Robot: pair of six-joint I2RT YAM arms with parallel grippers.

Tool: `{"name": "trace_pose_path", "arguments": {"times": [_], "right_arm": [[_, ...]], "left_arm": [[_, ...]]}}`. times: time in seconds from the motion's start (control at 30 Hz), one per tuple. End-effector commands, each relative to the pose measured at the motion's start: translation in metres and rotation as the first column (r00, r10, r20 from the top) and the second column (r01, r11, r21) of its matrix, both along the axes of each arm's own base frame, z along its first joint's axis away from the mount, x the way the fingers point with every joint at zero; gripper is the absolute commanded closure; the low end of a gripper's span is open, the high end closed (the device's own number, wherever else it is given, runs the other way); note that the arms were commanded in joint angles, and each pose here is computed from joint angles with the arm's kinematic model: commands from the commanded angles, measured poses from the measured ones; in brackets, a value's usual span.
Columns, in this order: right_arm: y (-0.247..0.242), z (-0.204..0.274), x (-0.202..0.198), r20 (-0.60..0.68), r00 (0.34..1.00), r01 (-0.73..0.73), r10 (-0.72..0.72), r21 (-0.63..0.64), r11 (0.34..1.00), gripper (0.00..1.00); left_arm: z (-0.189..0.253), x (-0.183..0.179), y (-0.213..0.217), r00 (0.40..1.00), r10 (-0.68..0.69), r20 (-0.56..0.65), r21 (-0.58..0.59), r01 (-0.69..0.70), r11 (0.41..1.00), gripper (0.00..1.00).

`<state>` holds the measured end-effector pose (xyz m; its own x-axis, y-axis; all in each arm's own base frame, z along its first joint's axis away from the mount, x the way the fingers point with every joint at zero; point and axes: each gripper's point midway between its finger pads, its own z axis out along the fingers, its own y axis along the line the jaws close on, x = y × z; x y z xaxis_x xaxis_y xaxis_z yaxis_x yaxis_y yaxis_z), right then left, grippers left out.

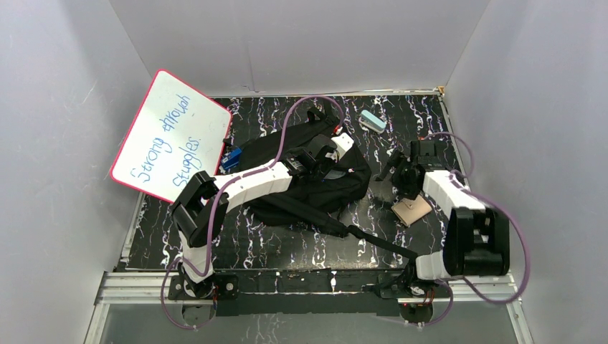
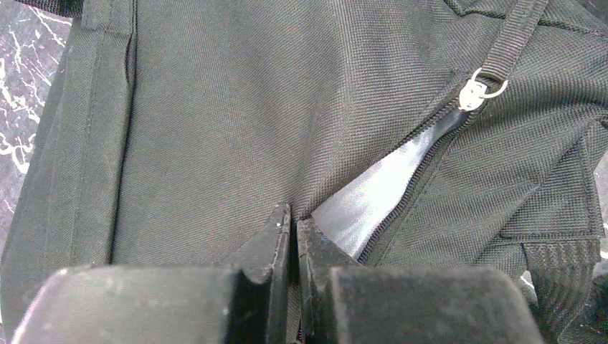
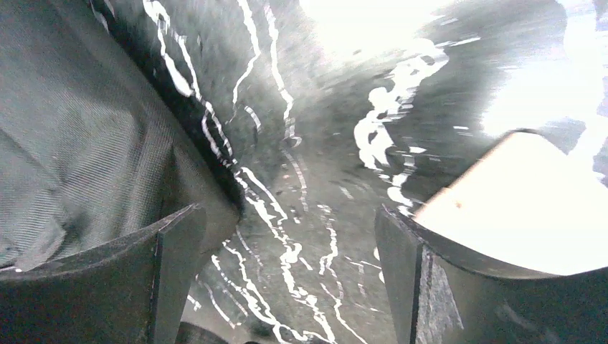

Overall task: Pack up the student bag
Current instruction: Pick up the personal item from the center of the board.

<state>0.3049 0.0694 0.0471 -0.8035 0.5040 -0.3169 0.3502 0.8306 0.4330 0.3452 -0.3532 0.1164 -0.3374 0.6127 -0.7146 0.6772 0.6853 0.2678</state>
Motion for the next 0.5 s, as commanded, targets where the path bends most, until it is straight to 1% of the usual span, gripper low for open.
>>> {"name": "trace_pose_path", "arguments": {"times": [0.0, 0.1, 0.17, 0.23, 0.3, 0.37, 0.47], "right_arm": [[-0.063, 0.054, 0.006, 0.185, 0.958, 0.260, -0.217, -0.253, 0.932, 0.04], [-0.089, 0.069, -0.015, 0.260, 0.897, 0.426, -0.357, -0.294, 0.856, 0.02], [-0.101, 0.072, -0.028, 0.299, 0.860, 0.496, -0.413, -0.298, 0.816, 0.02], [-0.112, 0.066, -0.042, 0.290, 0.840, 0.534, -0.458, -0.295, 0.792, 0.03], [-0.123, 0.058, -0.050, 0.252, 0.829, 0.556, -0.500, -0.268, 0.787, 0.04], [-0.130, 0.048, -0.054, 0.209, 0.824, 0.564, -0.526, -0.212, 0.798, 0.04], [-0.140, 0.039, -0.060, 0.168, 0.802, 0.593, -0.572, -0.123, 0.796, 0.06]], "left_arm": [[0.034, -0.001, 0.004, 0.999, 0.003, 0.043, -0.052, -0.001, 0.999, 1.00], [0.034, -0.001, 0.004, 0.999, 0.000, 0.043, -0.052, 0.002, 0.999, 1.00], [0.034, -0.001, 0.003, 0.999, -0.001, 0.043, -0.051, 0.003, 0.999, 1.00], [0.033, -0.002, 0.003, 0.999, -0.004, 0.039, -0.050, 0.006, 0.999, 1.00], [0.033, -0.002, 0.002, 0.999, -0.006, 0.034, -0.054, 0.007, 0.998, 1.00], [0.033, -0.003, 0.001, 1.000, -0.009, 0.029, -0.057, 0.011, 0.998, 1.00], [0.033, -0.004, 0.001, 1.000, -0.012, 0.026, -0.060, 0.014, 0.998, 1.00]]}}
